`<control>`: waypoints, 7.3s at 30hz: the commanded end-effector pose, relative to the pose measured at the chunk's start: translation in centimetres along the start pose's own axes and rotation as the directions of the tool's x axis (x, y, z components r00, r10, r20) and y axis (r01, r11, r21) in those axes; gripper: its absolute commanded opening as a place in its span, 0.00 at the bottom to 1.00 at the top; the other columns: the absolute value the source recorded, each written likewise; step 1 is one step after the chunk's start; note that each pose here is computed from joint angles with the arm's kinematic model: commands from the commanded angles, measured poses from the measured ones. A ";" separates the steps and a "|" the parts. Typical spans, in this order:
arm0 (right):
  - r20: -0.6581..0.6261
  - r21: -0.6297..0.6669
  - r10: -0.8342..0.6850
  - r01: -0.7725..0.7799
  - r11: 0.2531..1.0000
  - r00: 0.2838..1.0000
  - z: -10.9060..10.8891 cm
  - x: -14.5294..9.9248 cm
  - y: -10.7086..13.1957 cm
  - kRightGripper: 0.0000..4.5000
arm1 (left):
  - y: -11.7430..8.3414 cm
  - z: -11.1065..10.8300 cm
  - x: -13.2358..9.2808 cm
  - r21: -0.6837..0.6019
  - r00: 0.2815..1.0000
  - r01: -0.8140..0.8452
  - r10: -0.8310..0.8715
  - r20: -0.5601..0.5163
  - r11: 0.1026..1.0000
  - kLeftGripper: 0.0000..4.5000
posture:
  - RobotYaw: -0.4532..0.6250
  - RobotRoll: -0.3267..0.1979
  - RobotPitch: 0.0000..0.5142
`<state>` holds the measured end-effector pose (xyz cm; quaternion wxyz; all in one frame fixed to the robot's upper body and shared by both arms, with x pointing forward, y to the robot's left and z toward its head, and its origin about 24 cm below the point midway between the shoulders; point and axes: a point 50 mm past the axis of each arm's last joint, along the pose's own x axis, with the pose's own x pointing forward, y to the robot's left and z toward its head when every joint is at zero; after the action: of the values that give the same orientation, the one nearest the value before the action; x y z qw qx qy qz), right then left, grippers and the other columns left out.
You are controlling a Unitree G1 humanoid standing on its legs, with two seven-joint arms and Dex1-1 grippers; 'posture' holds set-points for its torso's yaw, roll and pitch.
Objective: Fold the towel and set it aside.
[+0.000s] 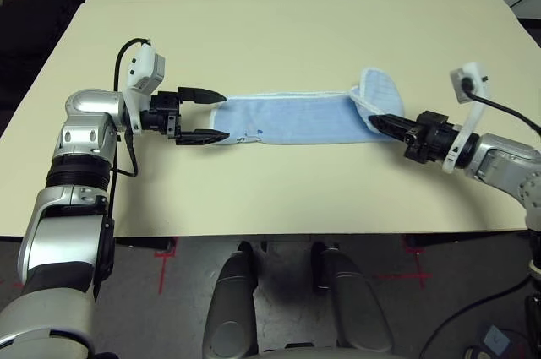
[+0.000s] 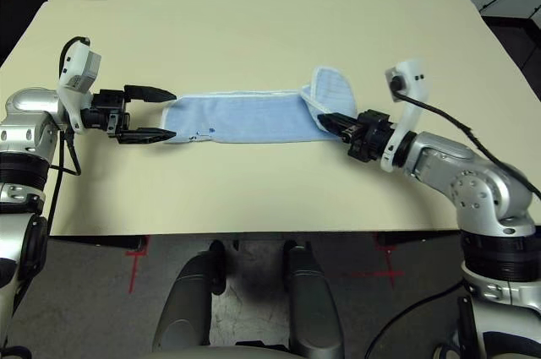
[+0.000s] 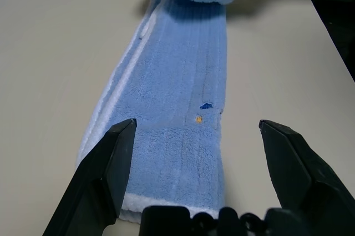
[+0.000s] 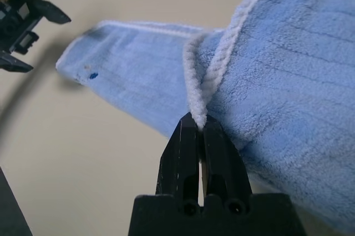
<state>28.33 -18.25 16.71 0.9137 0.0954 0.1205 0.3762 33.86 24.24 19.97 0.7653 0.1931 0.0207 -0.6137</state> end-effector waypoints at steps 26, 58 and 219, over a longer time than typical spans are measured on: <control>0.018 -0.472 0.286 -0.244 0.847 0.958 3.1 1.0 2.2 0.99 | -0.2 0.0 0.1 0.008 0.999 0.024 -0.024 -0.025 1.000 1.00 | 0.38 0.62 0.42; 0.016 -0.641 0.327 -0.241 0.728 0.945 3.5 2.1 -6.8 0.00 | 0.1 1.0 1.7 0.040 0.997 0.036 -0.038 0.061 0.999 1.00 | 0.41 0.62 0.44; -0.114 -0.593 0.258 -0.274 0.757 0.959 0.8 -6.2 -9.2 0.99 | -3.5 -1.8 1.4 -0.942 0.978 -0.178 0.157 -0.138 0.283 1.00 | 0.41 0.62 0.41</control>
<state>30.49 -29.31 16.00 0.8361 -0.1798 -0.0146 0.5181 31.28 23.01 17.07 0.7964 -0.2788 0.3600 -0.3981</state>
